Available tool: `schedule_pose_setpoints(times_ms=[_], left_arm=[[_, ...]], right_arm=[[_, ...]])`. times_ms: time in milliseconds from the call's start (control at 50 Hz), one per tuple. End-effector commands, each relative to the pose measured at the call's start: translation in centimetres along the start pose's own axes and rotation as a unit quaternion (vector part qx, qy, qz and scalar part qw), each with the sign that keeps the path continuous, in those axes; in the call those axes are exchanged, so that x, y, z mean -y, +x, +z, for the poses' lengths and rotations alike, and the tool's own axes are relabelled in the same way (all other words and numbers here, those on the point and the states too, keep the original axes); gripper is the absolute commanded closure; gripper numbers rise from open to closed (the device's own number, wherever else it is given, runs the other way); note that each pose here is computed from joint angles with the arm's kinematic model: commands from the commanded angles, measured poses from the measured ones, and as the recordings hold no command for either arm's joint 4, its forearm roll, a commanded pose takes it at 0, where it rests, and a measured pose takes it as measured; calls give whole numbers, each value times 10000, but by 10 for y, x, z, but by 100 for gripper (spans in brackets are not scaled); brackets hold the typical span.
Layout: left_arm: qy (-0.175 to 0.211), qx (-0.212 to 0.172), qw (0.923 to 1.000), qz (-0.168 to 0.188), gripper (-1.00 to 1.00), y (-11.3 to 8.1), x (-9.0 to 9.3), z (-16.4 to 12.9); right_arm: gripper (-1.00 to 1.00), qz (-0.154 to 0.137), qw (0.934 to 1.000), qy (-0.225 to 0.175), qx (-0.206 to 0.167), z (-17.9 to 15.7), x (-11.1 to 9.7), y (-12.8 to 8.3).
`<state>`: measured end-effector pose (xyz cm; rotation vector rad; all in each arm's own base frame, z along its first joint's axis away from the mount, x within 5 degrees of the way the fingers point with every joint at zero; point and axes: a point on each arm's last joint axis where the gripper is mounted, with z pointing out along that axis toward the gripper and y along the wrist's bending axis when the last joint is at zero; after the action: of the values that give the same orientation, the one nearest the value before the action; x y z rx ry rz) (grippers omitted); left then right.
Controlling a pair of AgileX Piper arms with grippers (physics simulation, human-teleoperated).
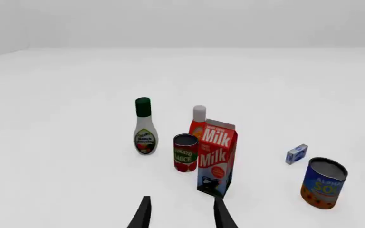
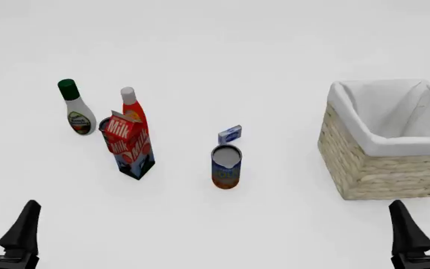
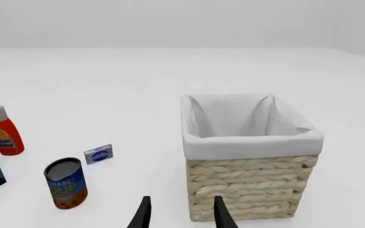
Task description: Pick the salad dressing and place it in the basket.
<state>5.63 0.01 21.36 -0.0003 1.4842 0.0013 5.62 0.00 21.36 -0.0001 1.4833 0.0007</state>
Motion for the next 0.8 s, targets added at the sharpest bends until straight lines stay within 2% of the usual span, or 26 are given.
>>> schedule_pose_setpoints(times_ms=[20,280,420,520,560,580,640,660,800], left_arm=[[-25,-6,10000,10,-100,-1,0,0],[-17,-10,10000,-4,-100,-2,0,0],[29,-18,10000,63,-100,-14,0,6],[79,-98,9999,-91,-100,-33,1,23],[79,-98,9999,-91,-100,-33,1,23],[87,-122,9999,-30,-100,-45,2,35],[108,-104,9999,84,-100,-53,2,43],[124,-83,9999,78,-100,-64,2,48],[92,-96,9997,226,-100,-83,2,73]], right_arm=[[-100,8,10000,-22,15,0,0,-2],[-100,19,10000,-41,36,0,0,-3],[-100,28,10000,-44,43,0,0,-3],[-100,27,10000,-44,39,0,0,-3],[-100,27,10000,-44,39,0,0,-3],[-100,26,10000,-63,32,0,-1,-3],[-100,20,10000,-69,36,0,-1,-4],[-100,27,10000,-77,38,0,-1,-3],[-100,43,9999,-89,34,0,-1,-4]])
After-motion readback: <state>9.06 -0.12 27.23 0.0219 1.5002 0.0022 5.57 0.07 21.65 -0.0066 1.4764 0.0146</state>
